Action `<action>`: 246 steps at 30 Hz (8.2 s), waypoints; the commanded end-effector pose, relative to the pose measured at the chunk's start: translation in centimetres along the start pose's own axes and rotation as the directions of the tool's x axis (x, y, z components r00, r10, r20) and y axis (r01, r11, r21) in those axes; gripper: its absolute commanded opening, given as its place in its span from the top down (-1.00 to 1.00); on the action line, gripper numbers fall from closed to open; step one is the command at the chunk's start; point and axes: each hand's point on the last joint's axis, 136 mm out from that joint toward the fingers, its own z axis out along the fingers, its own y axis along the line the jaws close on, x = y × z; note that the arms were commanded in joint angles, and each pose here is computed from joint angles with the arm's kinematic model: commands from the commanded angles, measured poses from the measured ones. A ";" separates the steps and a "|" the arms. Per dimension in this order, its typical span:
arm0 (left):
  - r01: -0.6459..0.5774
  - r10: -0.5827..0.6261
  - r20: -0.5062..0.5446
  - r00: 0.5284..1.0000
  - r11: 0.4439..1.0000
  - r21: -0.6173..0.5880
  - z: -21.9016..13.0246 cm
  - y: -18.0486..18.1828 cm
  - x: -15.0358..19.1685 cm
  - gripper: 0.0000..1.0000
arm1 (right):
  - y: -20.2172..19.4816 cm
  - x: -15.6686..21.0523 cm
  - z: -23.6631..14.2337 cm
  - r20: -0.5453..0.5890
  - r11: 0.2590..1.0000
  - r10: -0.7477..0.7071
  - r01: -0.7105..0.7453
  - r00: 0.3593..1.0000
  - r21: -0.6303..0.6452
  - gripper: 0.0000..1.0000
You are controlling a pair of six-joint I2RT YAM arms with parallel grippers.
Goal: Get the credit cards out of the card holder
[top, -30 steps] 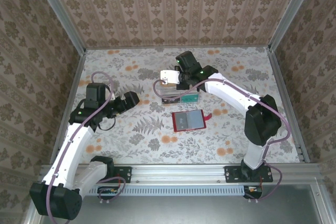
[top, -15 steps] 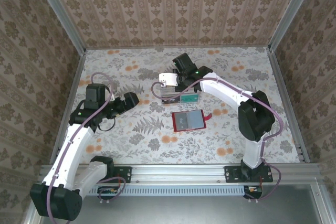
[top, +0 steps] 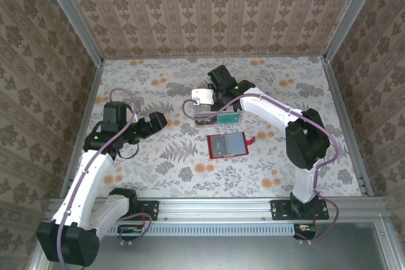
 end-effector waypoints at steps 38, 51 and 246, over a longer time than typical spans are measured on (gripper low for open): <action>0.025 -0.025 -0.008 1.000 1.000 0.010 0.3 0.7 0.6 -1.00 | -2.9 -0.9 -2.9 0.036 0.998 0.022 -0.024 0.999 0.061 1.00; 0.021 -0.021 -0.009 1.000 1.000 0.008 0.2 0.7 0.6 -1.00 | -2.4 -0.1 -0.1 0.012 0.999 0.040 -0.040 0.999 0.024 1.00; -0.161 0.180 -0.458 0.871 0.984 0.081 21.4 -8.5 15.7 0.74 | 15.0 12.8 -8.6 -0.135 -0.029 0.989 -0.972 -0.062 0.234 0.14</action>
